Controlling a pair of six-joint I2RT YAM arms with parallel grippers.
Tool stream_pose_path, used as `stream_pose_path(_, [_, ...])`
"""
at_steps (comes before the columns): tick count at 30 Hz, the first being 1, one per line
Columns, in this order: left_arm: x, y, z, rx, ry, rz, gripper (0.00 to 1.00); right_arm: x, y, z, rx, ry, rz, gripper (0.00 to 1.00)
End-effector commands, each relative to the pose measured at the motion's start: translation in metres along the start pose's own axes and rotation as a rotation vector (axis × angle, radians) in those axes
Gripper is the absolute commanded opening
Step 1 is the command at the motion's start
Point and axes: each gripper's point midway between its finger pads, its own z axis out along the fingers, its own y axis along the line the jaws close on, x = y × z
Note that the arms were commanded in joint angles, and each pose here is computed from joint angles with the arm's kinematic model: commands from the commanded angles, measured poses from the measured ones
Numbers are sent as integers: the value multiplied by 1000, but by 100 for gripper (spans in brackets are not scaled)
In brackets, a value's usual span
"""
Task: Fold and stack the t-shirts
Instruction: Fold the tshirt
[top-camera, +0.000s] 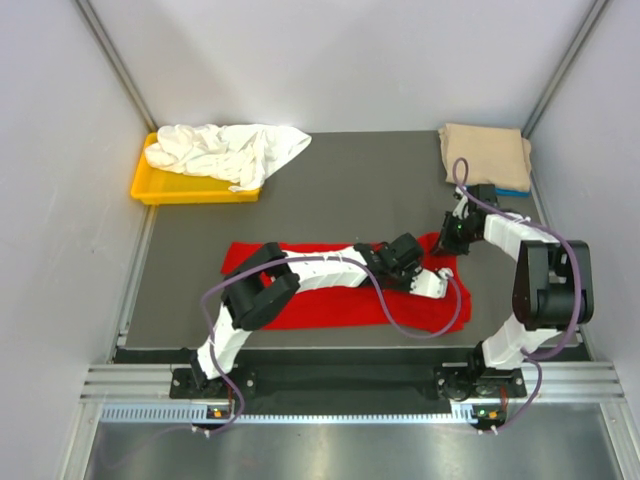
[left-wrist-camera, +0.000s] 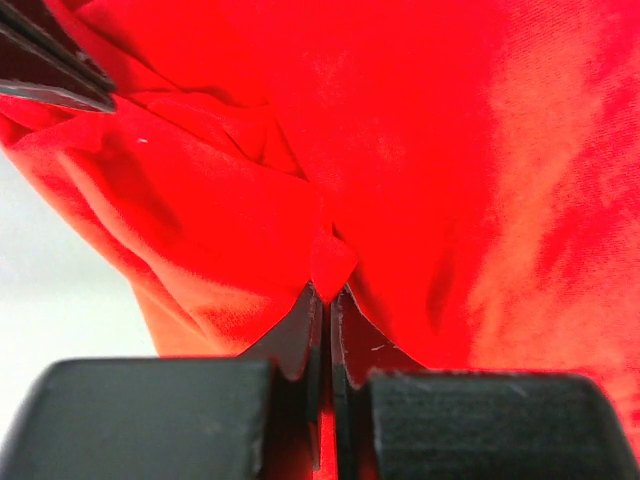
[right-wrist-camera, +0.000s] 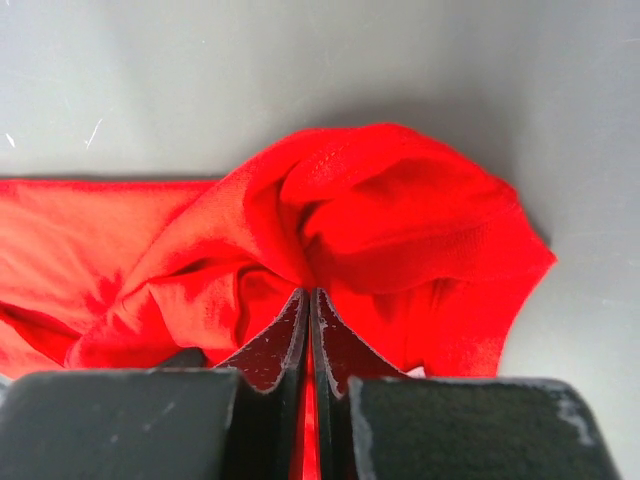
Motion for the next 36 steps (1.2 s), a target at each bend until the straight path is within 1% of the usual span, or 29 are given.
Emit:
stream_pose_path(1, [-26,13,-32,4,-73,-41,0,-35,9,-26,13,-130,-52,0])
stream_pose_path(3, [-30,16,-43,33,-113,-87,0,-31,8,-34,36,-124,-53,0])
stream_pose_path(4, [-34,20,-48,48,-139,-104,0,-32,9,-44,50,-144,-60,0])
stream_pose_path(6, [-34,21,-60,87,-159,-140,0,-13,4,-54,83,-100,-44,0])
stream_pose_path(7, [-35,18,-64,131,-189,-154,0,-7,6,-64,90,-115,-50,0])
stream_pose_path(9, [-34,8,-72,185,-203,-143,0,29,-3,-66,107,-47,-10,0])
stream_pose_path(10, [-33,-3,-72,226,-218,-128,0,37,-2,-74,102,-62,-7,0])
stream_pose_path(12, [-31,-18,-75,285,-231,-110,0,69,-12,-73,122,-7,37,0])
stream_pose_path(13, [-31,-28,-77,331,-248,-106,0,75,-9,-78,110,-22,58,0])
stream_pose_path(15, [-25,-44,-81,392,-248,-81,0,92,-11,-78,110,1,96,0])
stream_pose_path(17, [-27,-54,-88,444,-284,-73,0,99,-1,-84,100,-7,112,0])
stream_pose_path(19, [-22,-63,-91,481,-287,-49,0,108,-6,-85,122,-12,158,0])
stream_pose_path(21, [-23,-67,-90,500,-304,-34,0,127,-16,-81,154,27,193,0])
stream_pose_path(24, [-23,-76,-85,555,-324,-14,3,142,-23,-75,172,43,235,0])
stream_pose_path(26, [-18,-84,-79,601,-305,-32,4,141,-29,-71,193,23,246,0])
stream_pose_path(31, [-18,-86,-77,638,-305,-6,9,146,-31,-67,194,19,272,0])
stream_pose_path(32, [-18,-87,-78,644,-306,-1,11,147,-31,-69,195,18,275,2])
stream_pose_path(33, [-17,-87,-78,648,-302,1,26,147,-30,-70,191,15,277,8])
stream_pose_path(34, [-16,-88,-79,650,-299,1,39,145,-28,-74,186,-4,284,16])
stream_pose_path(35, [-17,-87,-81,652,-299,1,47,137,-24,-80,179,-29,284,27])
stream_pose_path(36, [-18,-87,-89,665,-295,0,58,130,-21,-86,179,-60,281,32])
